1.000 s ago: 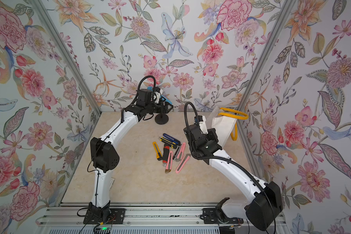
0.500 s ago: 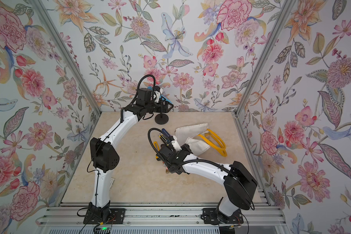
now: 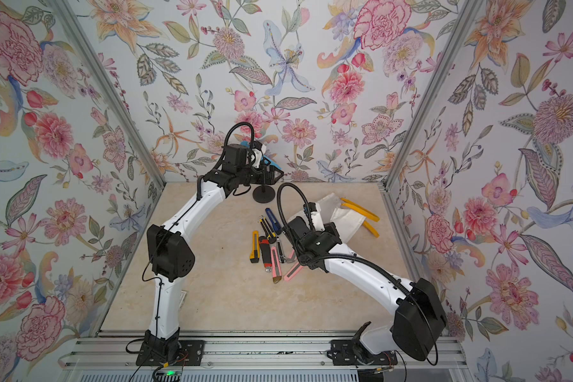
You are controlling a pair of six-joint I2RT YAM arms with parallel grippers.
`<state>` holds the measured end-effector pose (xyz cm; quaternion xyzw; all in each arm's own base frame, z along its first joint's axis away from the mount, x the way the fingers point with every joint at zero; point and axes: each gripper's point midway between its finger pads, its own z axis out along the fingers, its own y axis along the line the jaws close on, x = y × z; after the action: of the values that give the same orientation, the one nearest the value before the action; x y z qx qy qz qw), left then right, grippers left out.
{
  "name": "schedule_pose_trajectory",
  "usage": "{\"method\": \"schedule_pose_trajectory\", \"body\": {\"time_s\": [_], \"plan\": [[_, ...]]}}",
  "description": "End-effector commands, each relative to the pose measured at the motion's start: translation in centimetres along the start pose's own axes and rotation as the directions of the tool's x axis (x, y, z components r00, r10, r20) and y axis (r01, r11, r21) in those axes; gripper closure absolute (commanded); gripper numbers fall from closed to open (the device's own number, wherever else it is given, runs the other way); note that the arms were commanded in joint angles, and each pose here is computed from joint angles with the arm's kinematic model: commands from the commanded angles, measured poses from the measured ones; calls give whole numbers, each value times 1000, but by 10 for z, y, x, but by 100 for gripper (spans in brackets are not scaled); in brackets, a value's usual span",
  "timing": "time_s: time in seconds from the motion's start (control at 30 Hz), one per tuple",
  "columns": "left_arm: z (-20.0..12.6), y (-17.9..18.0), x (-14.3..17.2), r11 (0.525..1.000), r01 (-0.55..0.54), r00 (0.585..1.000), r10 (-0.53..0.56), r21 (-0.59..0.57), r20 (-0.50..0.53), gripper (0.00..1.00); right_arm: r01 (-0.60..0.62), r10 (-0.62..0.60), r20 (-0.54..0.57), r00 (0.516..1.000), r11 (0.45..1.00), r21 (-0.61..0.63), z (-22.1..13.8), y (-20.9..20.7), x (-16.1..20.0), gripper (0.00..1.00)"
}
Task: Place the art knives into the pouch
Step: Place the pouch at the center of the board.
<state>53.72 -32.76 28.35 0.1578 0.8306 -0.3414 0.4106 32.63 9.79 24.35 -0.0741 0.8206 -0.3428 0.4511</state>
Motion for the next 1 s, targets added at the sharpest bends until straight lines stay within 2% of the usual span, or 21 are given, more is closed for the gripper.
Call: {"method": "schedule_pose_trajectory", "body": {"time_s": [0.0, 0.13, 0.17, 0.3, 0.53, 0.63, 0.7, 0.87, 0.97], "plan": [[3, -7, 13, 1000, -2, 999, 3, 20, -43, 7, -47, 46, 17, 999, 999, 28, -5, -19, -6, 100], [9, -5, 24, 1000, -17, 997, 17, -3, -73, 7, -143, 141, -30, 990, 986, -86, -6, -1, 1, 100], [11, -5, 26, 1000, -20, 997, 20, -8, -78, 7, -207, 202, -53, 978, 972, -113, -7, 1, 0, 100], [12, -2, 27, 1000, -22, 996, 20, -22, -82, 7, -420, 411, -85, 908, 890, -180, -15, -8, -23, 100], [10, 6, 26, 997, -38, 996, 33, -70, -80, 6, -633, 652, 37, 757, 747, -204, -44, -73, -85, 100], [4, 8, 20, 996, -36, 997, 31, -82, -67, 7, -653, 695, 85, 714, 704, -280, -61, -85, -108, 100], [-4, 11, 9, 995, -32, 999, 28, -97, -40, 7, -647, 705, 100, 702, 690, -324, -73, -87, -120, 100], [-44, 29, -29, 988, -7, 997, 18, -151, 71, 6, -583, 677, 105, 729, 693, -423, -94, -71, -139, 100], [-76, 43, -50, 981, 14, 989, 14, -192, 144, 6, -561, 676, 91, 731, 671, -485, -104, -55, -147, 100]]}}
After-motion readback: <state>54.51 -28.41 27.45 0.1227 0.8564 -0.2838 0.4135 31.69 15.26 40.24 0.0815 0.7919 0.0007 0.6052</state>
